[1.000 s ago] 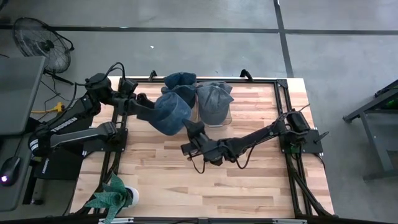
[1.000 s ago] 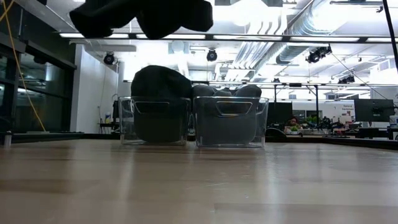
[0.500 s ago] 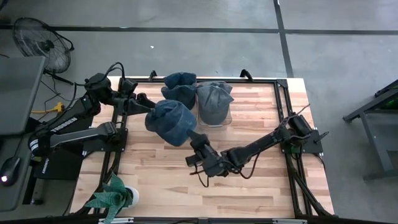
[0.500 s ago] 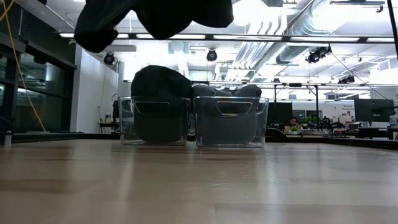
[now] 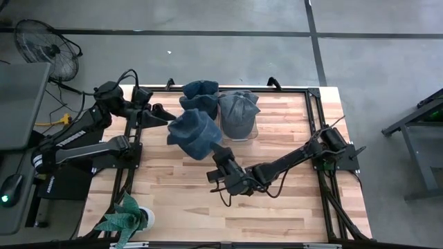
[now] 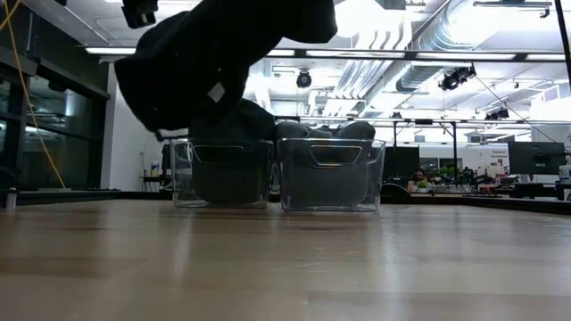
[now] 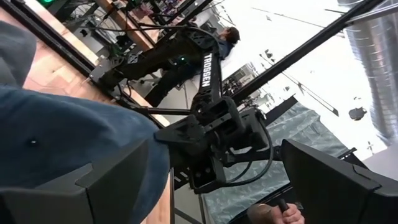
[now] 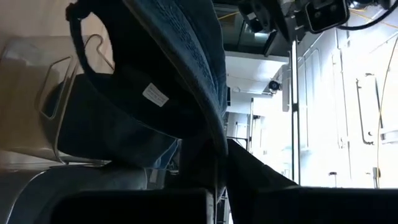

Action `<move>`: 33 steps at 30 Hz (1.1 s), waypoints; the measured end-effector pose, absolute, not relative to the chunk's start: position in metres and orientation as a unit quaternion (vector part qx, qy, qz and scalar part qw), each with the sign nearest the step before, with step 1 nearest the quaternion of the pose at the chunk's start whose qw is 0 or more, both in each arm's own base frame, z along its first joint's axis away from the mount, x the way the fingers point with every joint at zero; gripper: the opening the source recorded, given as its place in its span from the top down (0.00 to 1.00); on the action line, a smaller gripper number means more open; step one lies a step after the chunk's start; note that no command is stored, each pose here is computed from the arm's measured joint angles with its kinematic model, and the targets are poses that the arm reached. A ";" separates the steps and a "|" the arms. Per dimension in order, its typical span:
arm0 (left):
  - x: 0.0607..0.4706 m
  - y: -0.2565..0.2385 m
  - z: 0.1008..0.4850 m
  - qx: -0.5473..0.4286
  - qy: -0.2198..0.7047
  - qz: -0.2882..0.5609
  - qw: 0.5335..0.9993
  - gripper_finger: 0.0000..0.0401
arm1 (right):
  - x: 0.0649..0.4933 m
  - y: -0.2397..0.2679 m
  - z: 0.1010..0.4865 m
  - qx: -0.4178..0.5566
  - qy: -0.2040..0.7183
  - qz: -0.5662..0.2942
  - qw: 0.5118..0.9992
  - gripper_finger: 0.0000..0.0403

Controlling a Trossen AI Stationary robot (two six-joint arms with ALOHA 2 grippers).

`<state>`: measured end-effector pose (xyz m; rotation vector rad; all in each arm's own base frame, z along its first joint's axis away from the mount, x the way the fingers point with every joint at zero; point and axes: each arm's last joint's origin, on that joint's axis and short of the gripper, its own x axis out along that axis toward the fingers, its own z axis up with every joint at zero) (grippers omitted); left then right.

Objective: Pick & Place hat
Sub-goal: Put the blue cap into the left transparent bin

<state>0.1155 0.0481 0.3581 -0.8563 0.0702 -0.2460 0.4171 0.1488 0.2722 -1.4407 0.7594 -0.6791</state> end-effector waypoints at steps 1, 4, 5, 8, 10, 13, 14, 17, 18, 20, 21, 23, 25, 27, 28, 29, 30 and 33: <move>0.116 0.049 0.358 -0.415 0.035 -0.118 0.902 0.10 | 0.417 0.149 0.273 -0.630 0.333 -0.298 0.635 0.99; 0.119 0.050 0.356 -0.409 0.038 -0.111 0.905 0.10 | 0.413 0.150 0.278 -0.631 0.331 -0.297 0.636 0.99; 0.119 0.051 0.355 -0.403 0.037 -0.103 0.909 0.10 | 0.411 0.151 0.282 -0.629 0.328 -0.298 0.639 0.99; 0.120 0.053 0.349 -0.396 0.045 -0.064 0.915 0.10 | 0.403 0.152 0.298 -0.621 0.316 -0.304 0.650 0.99; 0.120 0.054 0.345 -0.395 0.054 -0.039 0.916 0.10 | 0.398 0.153 0.308 -0.616 0.309 -0.307 0.656 0.99; 0.119 0.055 0.339 -0.394 0.069 -0.006 0.917 0.10 | 0.388 0.158 0.321 -0.615 0.297 -0.305 0.664 0.99; 0.119 0.056 0.338 -0.395 0.073 0.005 0.916 0.10 | 0.385 0.159 0.326 -0.613 0.292 -0.304 0.668 0.99; 0.119 0.056 0.336 -0.398 0.078 0.014 0.914 0.10 | 0.378 0.163 0.334 -0.618 0.286 -0.298 0.669 0.99; 0.119 0.056 0.336 -0.400 0.079 0.014 0.913 0.10 | 0.377 0.165 0.334 -0.623 0.286 -0.293 0.666 0.99; 0.120 0.057 0.335 -0.406 0.083 0.015 0.910 0.10 | 0.376 0.168 0.334 -0.636 0.283 -0.280 0.661 0.99; 0.121 0.057 0.334 -0.410 0.085 0.015 0.908 0.10 | 0.376 0.168 0.334 -0.641 0.283 -0.276 0.658 0.99; 0.124 0.058 0.332 -0.422 0.095 0.007 0.902 0.10 | 0.376 0.168 0.333 -0.647 0.286 -0.273 0.652 0.99; 0.128 0.060 0.330 -0.434 0.107 -0.006 0.895 0.10 | 0.377 0.168 0.332 -0.657 0.290 -0.268 0.643 0.99; 0.131 0.061 0.328 -0.448 0.121 -0.024 0.886 0.10 | 0.377 0.168 0.332 -0.665 0.292 -0.263 0.636 0.99; 0.133 0.062 0.327 -0.454 0.128 -0.028 0.881 0.10 | 0.377 0.168 0.333 -0.665 0.291 -0.263 0.635 0.99; 0.135 0.062 0.326 -0.459 0.133 -0.031 0.878 0.10 | 0.377 0.169 0.333 -0.666 0.289 -0.263 0.635 0.99; 0.137 0.063 0.325 -0.464 0.136 -0.030 0.875 0.10 | 0.376 0.170 0.333 -0.669 0.290 -0.261 0.632 0.99; 0.140 0.066 0.322 -0.475 0.143 -0.026 0.868 0.10 | 0.375 0.173 0.333 -0.679 0.291 -0.255 0.624 0.99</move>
